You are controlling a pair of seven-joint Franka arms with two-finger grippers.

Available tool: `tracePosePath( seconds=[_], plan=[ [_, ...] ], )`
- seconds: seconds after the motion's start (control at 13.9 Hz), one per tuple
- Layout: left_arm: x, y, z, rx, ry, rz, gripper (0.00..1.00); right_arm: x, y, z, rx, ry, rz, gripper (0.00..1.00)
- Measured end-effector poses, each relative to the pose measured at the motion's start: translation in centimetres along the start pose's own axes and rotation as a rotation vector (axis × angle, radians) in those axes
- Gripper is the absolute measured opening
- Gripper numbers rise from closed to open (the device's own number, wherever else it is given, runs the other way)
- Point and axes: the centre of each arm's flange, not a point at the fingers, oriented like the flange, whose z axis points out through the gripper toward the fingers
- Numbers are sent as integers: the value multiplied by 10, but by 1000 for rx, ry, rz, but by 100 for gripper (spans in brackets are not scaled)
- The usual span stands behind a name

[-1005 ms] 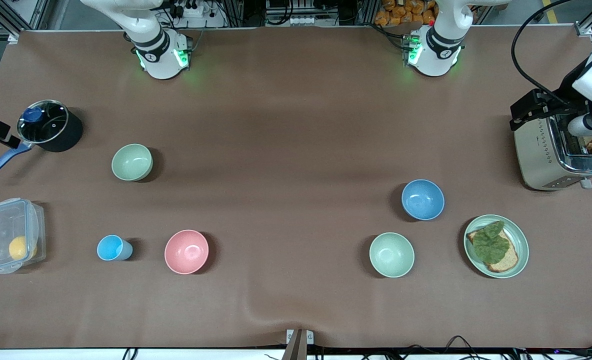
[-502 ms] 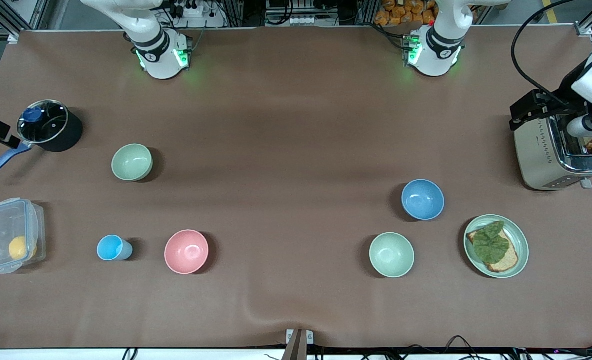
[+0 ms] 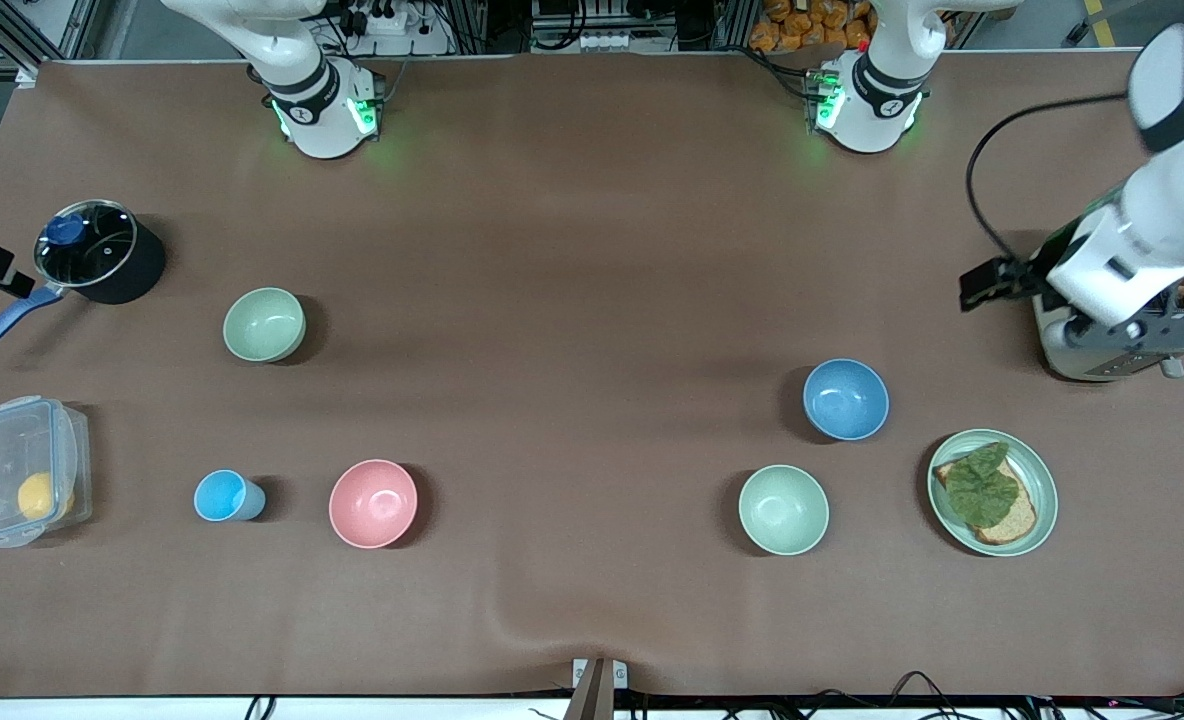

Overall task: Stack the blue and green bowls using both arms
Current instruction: 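Reach the right gripper to the green bowl while the left gripper reaches the blue bowl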

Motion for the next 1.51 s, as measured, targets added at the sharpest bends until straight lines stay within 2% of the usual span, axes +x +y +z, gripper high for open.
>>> tracePosePath(
  seconds=[0.36, 0.43, 0.72, 0.86, 1.15, 1.36, 1.51],
  plan=[
    [3, -21, 83, -2, -4, -38, 100, 20, 4, 75, -4, -145, 12, 100],
    [4, -22, 96, -1, -12, -39, 100, 19, 6, 88, -1, -160, 16, 100],
    [18, -26, 137, -1, -34, -49, 100, 8, 22, 140, 19, -162, 43, 100],
    [22, -26, 158, 0, -62, -49, 100, -1, 25, 168, 23, -166, 13, 100],
    [25, -13, 213, 7, -136, -31, 100, -28, 49, 240, 36, -121, -29, 100],
    [32, 1, 253, 9, -142, -17, 100, -51, 62, 287, 37, -116, -26, 100],
    [36, 2, 270, 8, -135, -19, 100, -63, 64, 312, 29, -94, -37, 100]
  ],
)
